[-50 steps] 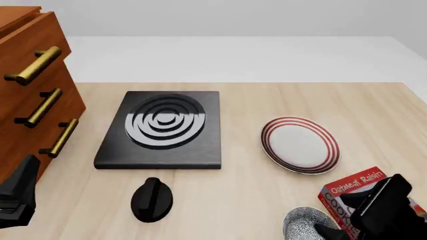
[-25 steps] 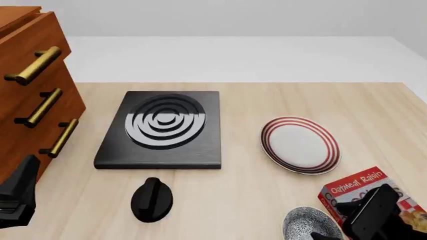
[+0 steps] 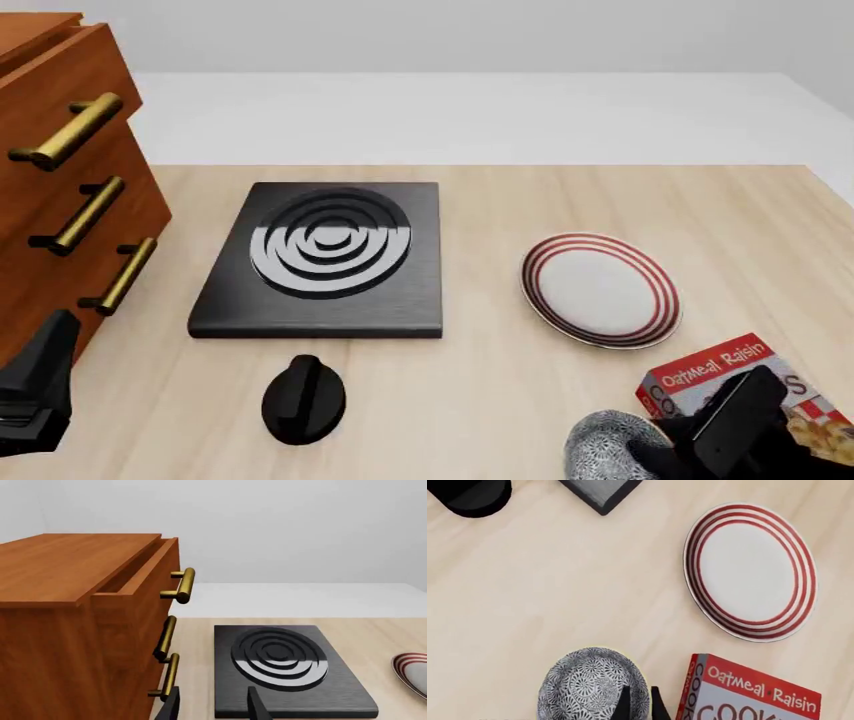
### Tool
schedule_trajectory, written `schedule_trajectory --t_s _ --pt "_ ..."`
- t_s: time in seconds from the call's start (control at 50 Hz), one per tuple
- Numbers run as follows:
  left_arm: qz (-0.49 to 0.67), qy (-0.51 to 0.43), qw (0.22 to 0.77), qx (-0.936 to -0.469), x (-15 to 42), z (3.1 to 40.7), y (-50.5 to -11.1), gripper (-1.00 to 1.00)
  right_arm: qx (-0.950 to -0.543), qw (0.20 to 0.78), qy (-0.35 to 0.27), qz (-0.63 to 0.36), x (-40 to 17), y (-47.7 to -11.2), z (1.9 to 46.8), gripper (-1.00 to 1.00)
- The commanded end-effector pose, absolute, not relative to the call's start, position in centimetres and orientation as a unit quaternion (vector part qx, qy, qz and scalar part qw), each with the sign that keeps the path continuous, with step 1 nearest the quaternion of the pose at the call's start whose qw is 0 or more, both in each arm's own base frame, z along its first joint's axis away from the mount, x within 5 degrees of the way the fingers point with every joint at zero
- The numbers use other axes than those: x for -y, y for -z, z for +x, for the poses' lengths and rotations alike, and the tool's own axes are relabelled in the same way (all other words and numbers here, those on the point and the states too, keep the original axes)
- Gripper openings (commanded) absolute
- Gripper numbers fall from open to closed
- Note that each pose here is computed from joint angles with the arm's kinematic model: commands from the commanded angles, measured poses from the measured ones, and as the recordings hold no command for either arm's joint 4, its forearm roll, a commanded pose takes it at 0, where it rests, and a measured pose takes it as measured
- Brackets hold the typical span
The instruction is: Pick the akita bowl on the ramekin and place it on the plate.
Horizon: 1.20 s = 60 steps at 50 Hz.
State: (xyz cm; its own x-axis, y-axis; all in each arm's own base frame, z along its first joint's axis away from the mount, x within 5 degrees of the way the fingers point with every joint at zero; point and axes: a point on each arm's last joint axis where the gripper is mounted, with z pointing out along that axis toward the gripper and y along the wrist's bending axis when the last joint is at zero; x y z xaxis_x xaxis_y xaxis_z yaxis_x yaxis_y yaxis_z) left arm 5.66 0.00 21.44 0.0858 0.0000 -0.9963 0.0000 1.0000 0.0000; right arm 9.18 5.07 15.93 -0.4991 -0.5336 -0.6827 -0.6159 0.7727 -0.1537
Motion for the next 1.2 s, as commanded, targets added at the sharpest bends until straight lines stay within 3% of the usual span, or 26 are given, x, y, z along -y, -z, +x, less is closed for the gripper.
schedule_trajectory --t_s 0.02,0.82,1.2 --pt "0.000 0.000 0.737 -0.676 0.0 5.7 -21.4 1.00 -0.849 0.367 -0.037 -0.378 -4.8 -16.6 8.5 -1.00" --pt "0.000 0.000 0.737 -0.676 0.0 5.7 -21.4 1.00 -0.811 0.455 -0.036 -0.365 -4.4 -27.4 8.1 -1.00" --pt "0.000 0.000 0.737 -0.676 0.0 5.7 -21.4 1.00 -0.820 0.471 -0.038 -0.322 -5.8 -29.8 11.8 -1.00"
